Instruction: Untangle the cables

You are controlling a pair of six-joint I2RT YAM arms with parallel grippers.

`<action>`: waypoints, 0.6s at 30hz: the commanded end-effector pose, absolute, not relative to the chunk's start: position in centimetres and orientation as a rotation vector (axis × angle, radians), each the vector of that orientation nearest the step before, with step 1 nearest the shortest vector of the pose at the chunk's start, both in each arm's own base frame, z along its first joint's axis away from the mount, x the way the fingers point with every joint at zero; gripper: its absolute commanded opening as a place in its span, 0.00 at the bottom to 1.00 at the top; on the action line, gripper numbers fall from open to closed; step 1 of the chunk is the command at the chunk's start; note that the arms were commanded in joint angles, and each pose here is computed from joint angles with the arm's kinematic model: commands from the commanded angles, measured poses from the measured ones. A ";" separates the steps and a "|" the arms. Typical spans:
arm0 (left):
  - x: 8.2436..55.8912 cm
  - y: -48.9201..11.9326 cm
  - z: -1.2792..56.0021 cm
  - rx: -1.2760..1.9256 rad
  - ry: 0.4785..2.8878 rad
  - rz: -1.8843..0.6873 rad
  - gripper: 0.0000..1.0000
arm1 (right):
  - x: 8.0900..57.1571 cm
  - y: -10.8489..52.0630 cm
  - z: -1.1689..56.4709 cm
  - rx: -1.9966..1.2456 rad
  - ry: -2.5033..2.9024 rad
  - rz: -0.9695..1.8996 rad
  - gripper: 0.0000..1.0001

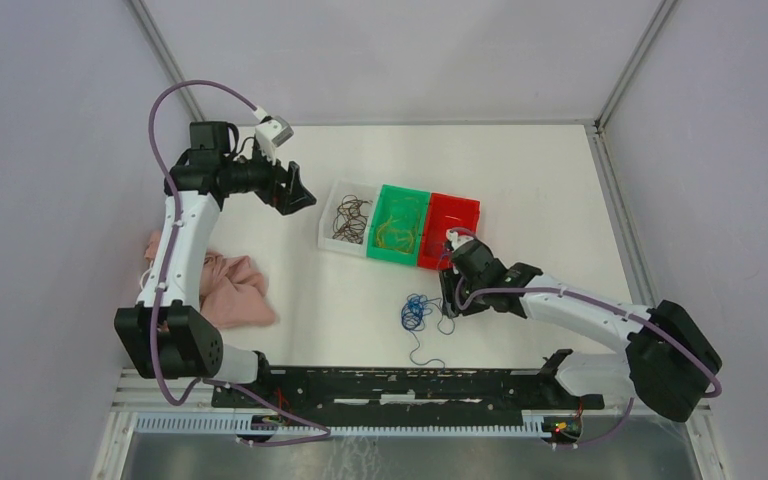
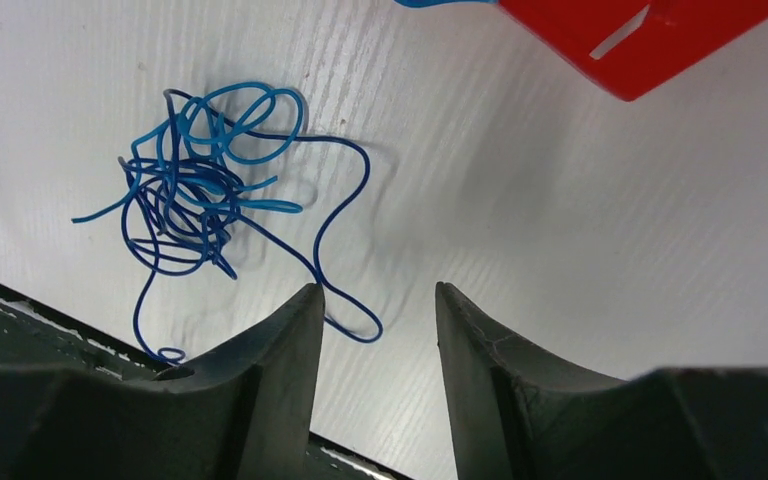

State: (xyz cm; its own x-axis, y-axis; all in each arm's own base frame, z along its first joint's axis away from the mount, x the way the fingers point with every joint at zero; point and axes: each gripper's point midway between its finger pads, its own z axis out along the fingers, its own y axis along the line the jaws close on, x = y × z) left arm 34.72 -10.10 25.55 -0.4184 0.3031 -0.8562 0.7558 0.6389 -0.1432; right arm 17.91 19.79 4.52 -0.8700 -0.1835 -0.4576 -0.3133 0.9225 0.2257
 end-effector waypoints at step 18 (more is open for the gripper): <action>33.9 -9.9 27.7 0.857 1.940 -0.623 0.99 | 17.8 22.5 3.0 -0.216 2.587 0.633 0.36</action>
State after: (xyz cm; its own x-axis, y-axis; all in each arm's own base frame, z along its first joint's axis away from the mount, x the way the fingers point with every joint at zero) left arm 34.28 -10.09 25.49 -0.4257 0.3073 -0.8511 0.7565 0.6369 -0.1484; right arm 16.90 21.23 1.79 -0.8930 -0.0809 -0.4427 -0.2594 0.8965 0.3593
